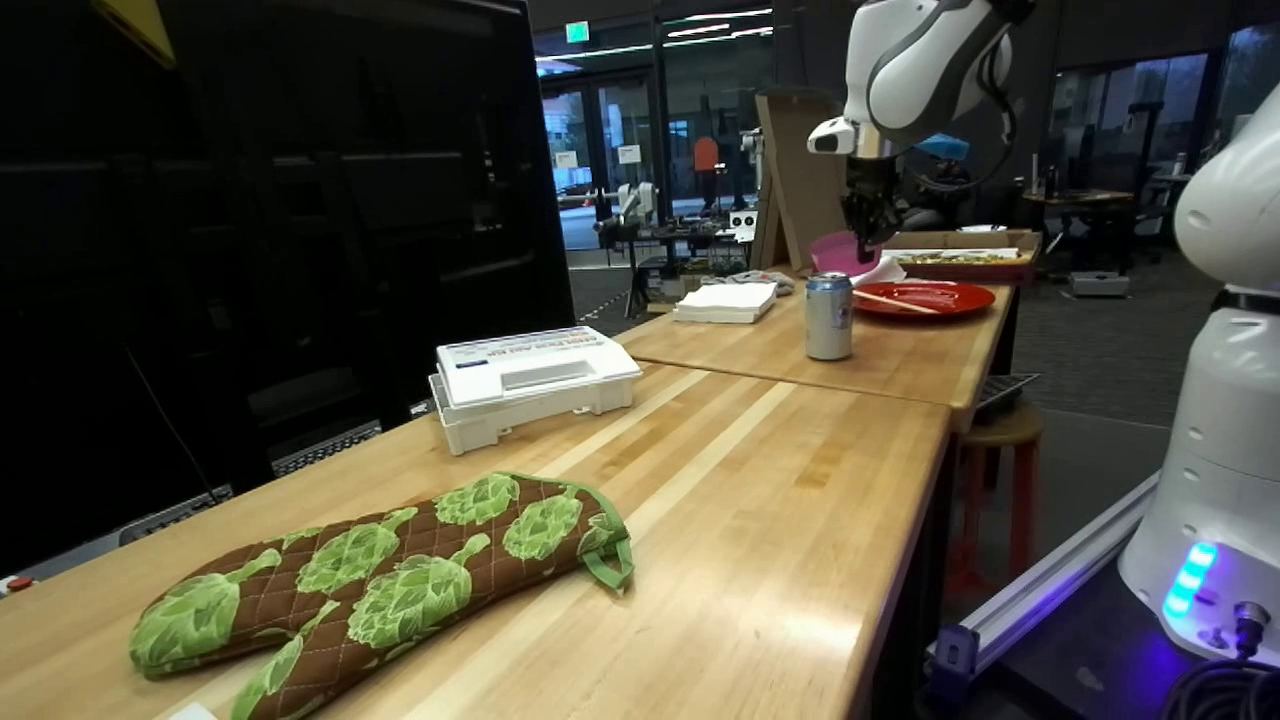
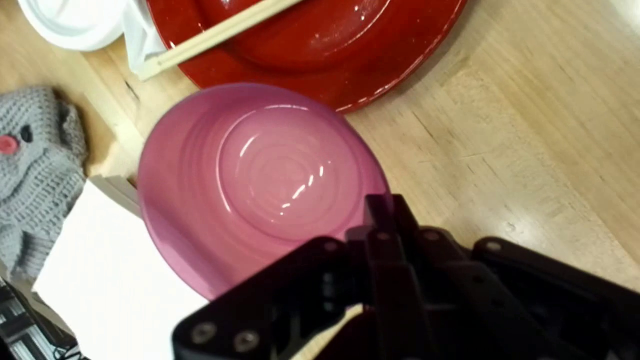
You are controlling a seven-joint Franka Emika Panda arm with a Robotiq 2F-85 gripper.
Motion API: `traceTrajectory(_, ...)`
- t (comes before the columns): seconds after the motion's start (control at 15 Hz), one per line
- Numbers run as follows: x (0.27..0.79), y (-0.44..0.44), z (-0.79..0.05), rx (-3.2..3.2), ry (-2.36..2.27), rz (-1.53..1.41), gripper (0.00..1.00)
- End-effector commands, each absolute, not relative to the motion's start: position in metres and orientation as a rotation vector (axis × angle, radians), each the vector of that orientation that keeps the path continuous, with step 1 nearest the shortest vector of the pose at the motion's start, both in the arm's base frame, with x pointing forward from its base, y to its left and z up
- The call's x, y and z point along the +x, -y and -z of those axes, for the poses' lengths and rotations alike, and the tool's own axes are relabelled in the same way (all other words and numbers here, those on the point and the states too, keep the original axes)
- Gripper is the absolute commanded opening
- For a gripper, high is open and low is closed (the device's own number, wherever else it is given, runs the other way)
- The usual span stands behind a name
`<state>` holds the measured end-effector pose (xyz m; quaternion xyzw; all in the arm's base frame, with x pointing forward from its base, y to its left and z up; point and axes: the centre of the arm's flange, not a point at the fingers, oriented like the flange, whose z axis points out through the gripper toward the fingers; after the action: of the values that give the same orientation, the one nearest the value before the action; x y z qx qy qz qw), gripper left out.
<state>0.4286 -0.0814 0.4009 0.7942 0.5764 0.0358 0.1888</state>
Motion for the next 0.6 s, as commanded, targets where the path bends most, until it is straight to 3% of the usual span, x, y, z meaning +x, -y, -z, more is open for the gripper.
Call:
traceTrajectory(0.0,0.418,0.066,-0.399,2.119,-1.768,-0.130,0.01)
traceTrajectory(0.53,0.429,0.045,-0.386,2.001,-2.047,-0.097,0.01)
